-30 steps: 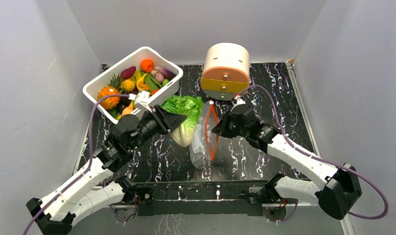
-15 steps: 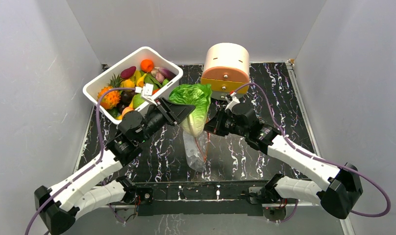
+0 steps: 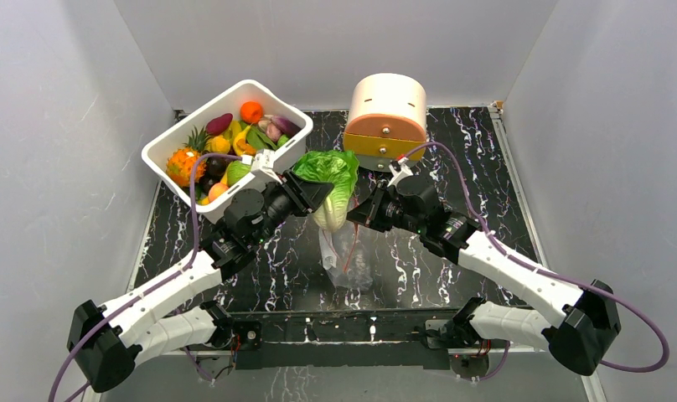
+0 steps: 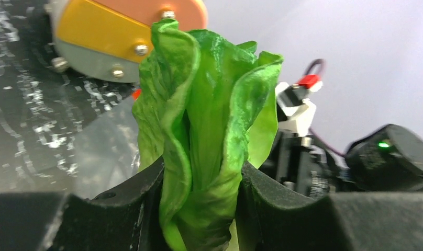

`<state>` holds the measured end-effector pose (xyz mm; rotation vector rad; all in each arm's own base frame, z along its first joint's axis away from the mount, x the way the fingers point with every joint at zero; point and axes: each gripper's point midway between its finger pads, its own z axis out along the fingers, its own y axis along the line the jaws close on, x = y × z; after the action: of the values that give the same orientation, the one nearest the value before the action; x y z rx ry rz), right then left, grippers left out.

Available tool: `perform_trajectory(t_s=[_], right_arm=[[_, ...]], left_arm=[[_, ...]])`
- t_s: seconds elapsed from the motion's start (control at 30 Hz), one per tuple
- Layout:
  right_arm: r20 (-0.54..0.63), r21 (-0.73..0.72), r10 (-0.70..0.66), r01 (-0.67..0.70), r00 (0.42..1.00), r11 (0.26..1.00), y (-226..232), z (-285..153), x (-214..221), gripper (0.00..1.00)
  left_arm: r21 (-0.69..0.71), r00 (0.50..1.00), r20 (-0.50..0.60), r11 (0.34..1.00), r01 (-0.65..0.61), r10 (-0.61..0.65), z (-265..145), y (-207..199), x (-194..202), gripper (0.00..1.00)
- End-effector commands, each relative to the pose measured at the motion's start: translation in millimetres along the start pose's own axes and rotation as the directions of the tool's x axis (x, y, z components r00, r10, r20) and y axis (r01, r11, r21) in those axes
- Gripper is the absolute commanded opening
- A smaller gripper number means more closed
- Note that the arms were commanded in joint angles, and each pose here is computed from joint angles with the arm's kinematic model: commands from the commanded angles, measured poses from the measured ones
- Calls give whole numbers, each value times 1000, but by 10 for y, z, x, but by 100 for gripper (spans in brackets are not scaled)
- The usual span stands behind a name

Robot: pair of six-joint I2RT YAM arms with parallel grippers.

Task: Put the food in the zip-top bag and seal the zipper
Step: Place the fake vegetable in the zipper food storage bag.

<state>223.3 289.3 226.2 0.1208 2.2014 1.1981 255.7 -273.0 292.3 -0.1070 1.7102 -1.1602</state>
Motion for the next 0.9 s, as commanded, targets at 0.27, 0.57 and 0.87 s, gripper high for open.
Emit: perform_trajectory(t_s=[0.27, 0.57, 0.87], right_arm=[[86, 23, -5, 3, 996, 1000, 195, -54, -288, 0], [118, -77, 57, -48, 991, 996, 359, 27, -344, 0], [110, -215, 220, -193, 969, 957, 469, 88, -256, 0]], left_arm=[[-246, 986, -72, 955, -165, 152, 43, 545, 103, 7], [-290, 998, -20, 955, -67, 64, -40, 610, 77, 7], [-230, 950, 171, 927, 296, -261, -163, 340, -230, 7]])
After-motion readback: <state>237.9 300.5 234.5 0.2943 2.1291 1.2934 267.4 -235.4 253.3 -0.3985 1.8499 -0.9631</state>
